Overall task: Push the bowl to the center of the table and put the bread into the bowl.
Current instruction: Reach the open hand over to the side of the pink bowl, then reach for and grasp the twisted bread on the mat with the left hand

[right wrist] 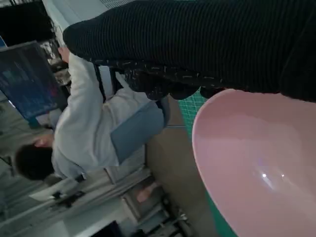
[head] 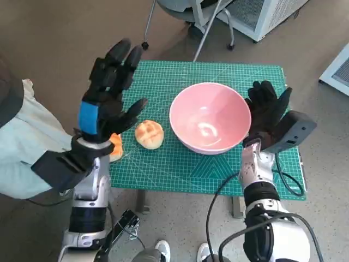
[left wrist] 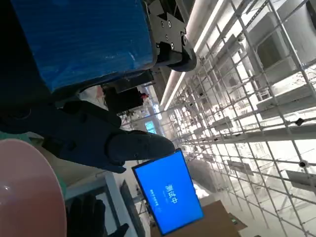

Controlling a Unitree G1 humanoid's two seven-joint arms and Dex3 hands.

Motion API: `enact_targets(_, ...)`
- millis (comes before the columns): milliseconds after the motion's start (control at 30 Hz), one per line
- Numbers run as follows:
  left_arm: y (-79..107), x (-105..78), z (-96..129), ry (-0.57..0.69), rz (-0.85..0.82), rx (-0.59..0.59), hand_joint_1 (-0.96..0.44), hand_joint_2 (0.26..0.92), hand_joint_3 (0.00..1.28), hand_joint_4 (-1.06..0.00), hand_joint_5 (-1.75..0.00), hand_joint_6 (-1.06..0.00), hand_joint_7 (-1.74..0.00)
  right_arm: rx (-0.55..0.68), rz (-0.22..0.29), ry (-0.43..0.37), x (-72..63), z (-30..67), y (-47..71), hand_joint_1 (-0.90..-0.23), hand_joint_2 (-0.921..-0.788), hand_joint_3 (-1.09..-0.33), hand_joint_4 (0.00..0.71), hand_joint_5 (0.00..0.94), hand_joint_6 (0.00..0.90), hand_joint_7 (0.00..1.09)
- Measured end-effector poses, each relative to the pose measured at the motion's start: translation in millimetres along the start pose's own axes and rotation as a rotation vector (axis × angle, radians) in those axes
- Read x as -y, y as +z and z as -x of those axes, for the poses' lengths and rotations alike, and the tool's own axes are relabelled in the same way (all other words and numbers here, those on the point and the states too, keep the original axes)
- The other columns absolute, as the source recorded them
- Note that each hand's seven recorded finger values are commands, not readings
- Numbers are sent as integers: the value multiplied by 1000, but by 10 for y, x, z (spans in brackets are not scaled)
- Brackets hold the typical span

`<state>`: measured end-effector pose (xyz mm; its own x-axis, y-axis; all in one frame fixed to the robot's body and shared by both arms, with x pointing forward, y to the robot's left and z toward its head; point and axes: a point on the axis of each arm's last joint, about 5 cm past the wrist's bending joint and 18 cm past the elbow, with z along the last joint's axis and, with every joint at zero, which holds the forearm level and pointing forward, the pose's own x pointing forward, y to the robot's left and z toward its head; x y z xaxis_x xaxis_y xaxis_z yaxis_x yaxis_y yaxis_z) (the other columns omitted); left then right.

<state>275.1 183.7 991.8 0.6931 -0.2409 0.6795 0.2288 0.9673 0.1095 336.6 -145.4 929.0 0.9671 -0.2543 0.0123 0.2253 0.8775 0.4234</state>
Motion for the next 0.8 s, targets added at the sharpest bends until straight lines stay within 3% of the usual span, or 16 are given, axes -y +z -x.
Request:
enact_targets(200, 26, -180, 138, 17, -70, -21, -516, 921, 286, -280, 0, -280, -249, 65, 4, 7, 69, -48, 108, -458, -921, -776, 197, 0, 55, 726)
enact_targets(400, 109, -438, 236, 6, -198, -76, -505, 921, 284, -253, 0, -272, -231, 252, 20, 78, 54, -97, 302, -501, -921, -774, 236, 22, 68, 714)
enact_targets(533, 212, -632, 253, -38, -343, -153, -513, 921, 282, -238, 0, -267, -223, 441, 89, 197, -21, -110, 474, -518, -921, -772, 279, 40, 69, 707)
enact_targets(800, 438, -1003, 209, -128, -646, -320, -419, 921, 227, -252, -7, -277, -206, 814, 261, 528, -147, -54, 796, -514, -921, -762, 321, 48, 87, 723)
